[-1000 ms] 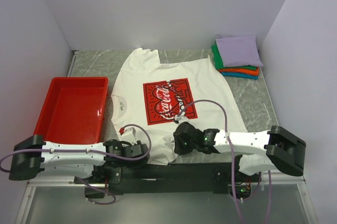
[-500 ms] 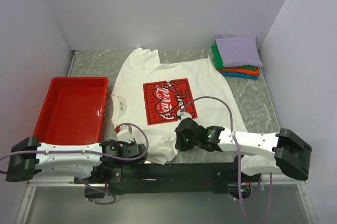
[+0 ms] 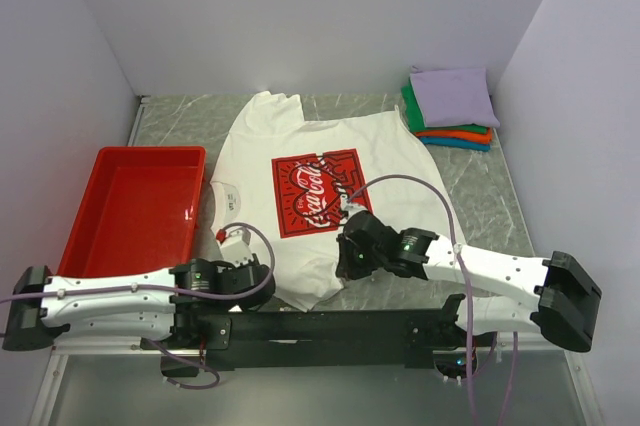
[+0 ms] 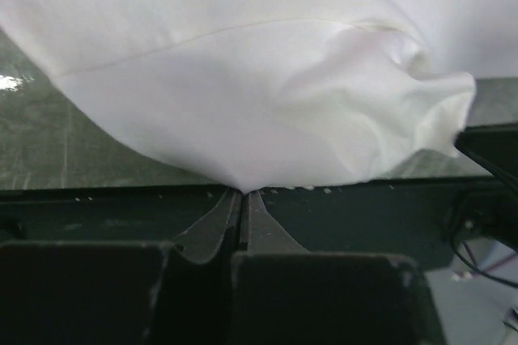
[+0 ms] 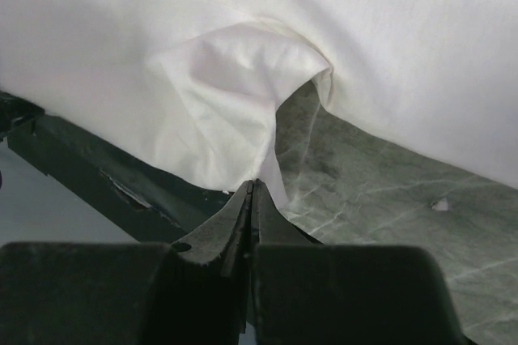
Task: Fold and stack the t-shirts
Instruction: Flatten the tshirt out
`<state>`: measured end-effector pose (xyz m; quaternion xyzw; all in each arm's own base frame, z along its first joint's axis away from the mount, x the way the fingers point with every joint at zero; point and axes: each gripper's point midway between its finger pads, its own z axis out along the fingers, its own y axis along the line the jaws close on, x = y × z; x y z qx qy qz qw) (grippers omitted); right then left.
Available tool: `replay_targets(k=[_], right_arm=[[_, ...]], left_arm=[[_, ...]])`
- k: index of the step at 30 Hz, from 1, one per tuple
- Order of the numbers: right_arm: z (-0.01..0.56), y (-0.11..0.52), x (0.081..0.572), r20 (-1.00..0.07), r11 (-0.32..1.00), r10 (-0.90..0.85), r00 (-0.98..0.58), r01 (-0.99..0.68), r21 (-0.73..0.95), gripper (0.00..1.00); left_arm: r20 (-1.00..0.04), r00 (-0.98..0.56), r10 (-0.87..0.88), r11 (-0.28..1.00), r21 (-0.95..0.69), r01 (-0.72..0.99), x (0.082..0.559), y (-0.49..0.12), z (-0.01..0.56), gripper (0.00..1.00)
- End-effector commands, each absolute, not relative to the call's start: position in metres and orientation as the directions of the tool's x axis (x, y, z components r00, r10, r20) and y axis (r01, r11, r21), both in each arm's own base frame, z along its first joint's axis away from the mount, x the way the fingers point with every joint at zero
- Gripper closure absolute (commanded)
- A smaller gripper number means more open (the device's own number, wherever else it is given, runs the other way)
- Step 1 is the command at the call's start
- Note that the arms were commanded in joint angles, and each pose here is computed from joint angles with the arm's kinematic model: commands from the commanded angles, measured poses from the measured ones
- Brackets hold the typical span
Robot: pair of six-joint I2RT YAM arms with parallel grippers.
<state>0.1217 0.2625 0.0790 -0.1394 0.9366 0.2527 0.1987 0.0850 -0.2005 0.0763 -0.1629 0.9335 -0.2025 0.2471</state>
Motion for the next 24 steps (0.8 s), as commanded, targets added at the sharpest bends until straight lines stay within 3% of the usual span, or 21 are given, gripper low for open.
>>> replay_targets(k=[1,18,24], right_arm=[[0.105,0.261,0.121,-0.447,0.809,-0.18,-0.876,-0.39,0.439,0.97],[0.111,0.259,0.106,-0.306,0.784,-0.281,-0.909,-0.402,0.473,0.97],[0.1,0.265,0.107,-0.26,0.783,-0.312,-0.914,-0.402,0.474,0.97]], left_arm=[[-0.367,-0.85,-0.378,0.849,-0.503,-0.161,0.077,-0.203,0.106,1.0],[-0.139,-0.94,-0.311,0.796,-0.579,-0.178,0.039,-0.196,0.142,1.0],[-0.088,-0.948,-0.308,0.797,-0.567,-0.206,0.037,-0.194,0.122,1.0]])
